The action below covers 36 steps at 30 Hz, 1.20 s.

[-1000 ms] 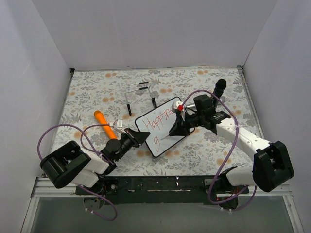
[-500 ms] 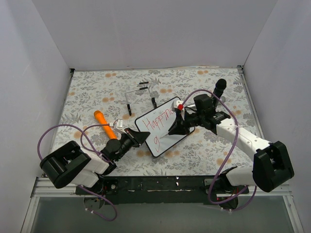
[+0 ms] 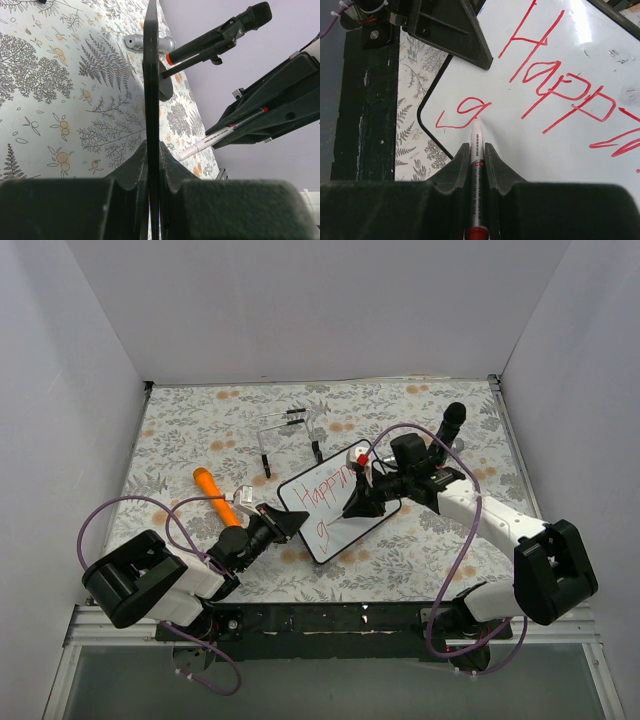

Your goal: Write a sentence on the whiteboard

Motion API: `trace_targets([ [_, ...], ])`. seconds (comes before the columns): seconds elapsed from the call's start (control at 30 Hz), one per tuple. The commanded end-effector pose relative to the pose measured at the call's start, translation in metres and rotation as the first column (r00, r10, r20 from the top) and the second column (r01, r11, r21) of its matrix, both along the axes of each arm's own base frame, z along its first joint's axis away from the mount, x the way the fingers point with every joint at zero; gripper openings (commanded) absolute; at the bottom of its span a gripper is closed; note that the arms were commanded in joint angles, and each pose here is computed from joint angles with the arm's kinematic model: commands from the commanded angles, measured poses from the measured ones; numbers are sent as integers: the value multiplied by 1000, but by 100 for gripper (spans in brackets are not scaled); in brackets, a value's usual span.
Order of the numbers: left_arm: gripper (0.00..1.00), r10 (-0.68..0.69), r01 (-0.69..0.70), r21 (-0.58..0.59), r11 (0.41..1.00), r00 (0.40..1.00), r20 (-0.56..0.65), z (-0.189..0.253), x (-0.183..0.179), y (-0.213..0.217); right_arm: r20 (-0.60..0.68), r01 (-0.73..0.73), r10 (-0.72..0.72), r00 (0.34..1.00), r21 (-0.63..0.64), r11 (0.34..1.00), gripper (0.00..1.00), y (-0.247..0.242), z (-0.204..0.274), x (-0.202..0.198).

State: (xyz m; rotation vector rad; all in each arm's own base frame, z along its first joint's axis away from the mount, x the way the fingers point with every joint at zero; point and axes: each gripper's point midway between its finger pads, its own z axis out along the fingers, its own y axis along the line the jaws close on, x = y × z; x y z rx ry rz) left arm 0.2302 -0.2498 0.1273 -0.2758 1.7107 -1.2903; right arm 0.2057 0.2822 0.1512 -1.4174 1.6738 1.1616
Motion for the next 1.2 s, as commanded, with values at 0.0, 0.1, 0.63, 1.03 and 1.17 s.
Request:
trace_targets([
  [0.0, 0, -7, 28, -136, 990, 988, 152, 53, -3, -3, 58, 26, -28, 998, 31, 999, 1, 9, 19, 18],
  [0.1, 0, -6, 26, -132, 991, 989, 145, 51, -3, -3, 60, 45, -47, 997, 28, 999, 1, 10, 19, 22],
  [0.63, 0, -9, 29, -135, 990, 989, 150, 52, -3, -3, 40, 76, -77, 996, 20, 997, 1, 11, 11, 27],
  [1.03, 0, -10, 31, -136, 990, 988, 153, 53, -4, -3, 24, 60, -59, 998, -16, 998, 1, 7, -1, 22],
  [1.17, 0, -5, 26, -137, 990, 988, 155, 53, -4, -2, 17, 36, -35, 999, -34, 999, 1, 2, -7, 15],
])
